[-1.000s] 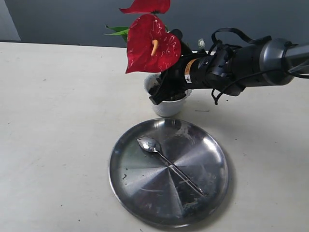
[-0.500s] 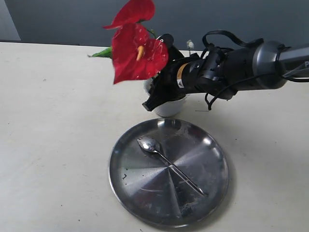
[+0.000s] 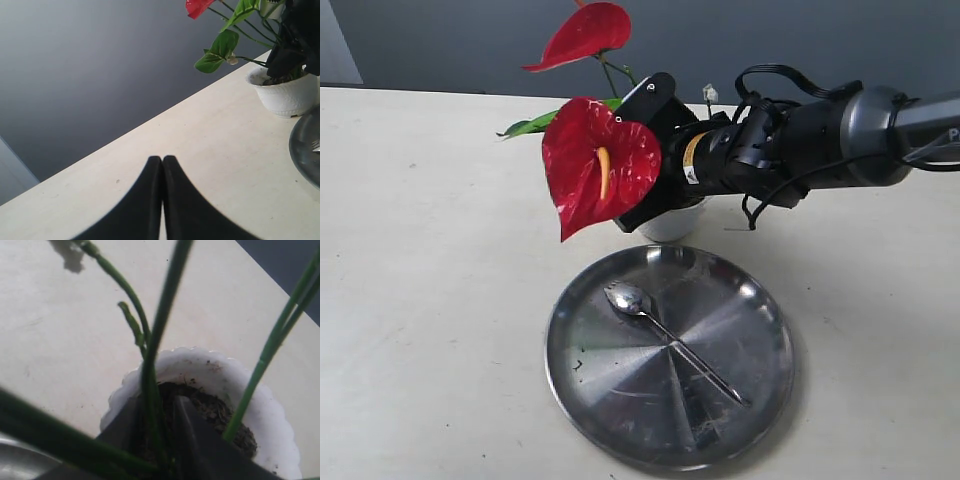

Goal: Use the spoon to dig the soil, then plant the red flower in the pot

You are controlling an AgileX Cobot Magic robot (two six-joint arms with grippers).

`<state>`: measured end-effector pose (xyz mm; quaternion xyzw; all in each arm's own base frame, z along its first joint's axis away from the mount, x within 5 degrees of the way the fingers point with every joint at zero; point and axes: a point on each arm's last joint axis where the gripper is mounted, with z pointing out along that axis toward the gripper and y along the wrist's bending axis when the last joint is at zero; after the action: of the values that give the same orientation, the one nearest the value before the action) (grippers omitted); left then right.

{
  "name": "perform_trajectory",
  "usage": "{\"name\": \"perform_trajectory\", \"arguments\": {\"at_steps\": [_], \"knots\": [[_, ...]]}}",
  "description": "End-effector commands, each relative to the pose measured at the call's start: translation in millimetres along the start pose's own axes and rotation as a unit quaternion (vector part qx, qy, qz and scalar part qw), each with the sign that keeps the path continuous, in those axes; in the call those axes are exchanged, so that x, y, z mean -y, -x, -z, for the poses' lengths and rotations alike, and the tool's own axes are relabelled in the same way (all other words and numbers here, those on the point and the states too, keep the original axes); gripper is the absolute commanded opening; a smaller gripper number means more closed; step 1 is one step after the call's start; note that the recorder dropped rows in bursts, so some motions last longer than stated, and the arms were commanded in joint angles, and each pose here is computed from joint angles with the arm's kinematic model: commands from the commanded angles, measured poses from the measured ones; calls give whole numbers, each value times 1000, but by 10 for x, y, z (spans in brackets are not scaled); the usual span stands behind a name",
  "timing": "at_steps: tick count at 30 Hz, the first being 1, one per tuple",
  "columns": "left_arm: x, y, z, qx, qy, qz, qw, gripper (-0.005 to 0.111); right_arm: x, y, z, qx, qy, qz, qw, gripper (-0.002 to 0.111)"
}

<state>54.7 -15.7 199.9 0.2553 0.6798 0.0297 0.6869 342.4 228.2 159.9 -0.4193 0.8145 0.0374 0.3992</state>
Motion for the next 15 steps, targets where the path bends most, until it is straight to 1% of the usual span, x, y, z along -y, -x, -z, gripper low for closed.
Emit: {"name": "perform_trajectory", "arguments": {"at_steps": [1,7,10,13,15], "knots": [[0,22,5,11,-2,7,1000,1,-32,-262,-68,-82,-3,-17,997,23],[0,22,5,11,-2,7,1000,1,-32,-262,-68,-82,-3,-17,997,24],[0,22,5,11,-2,7,1000,1,-32,-262,-68,-82,-3,-17,997,32],[0,22,5,11,-2,7,1000,1,-31,-269,-66,-86,-4,-16,996,46],[0,22,5,11,-2,7,1000,1,-30,-276,-65,-90,-4,-16,996,49]]}}
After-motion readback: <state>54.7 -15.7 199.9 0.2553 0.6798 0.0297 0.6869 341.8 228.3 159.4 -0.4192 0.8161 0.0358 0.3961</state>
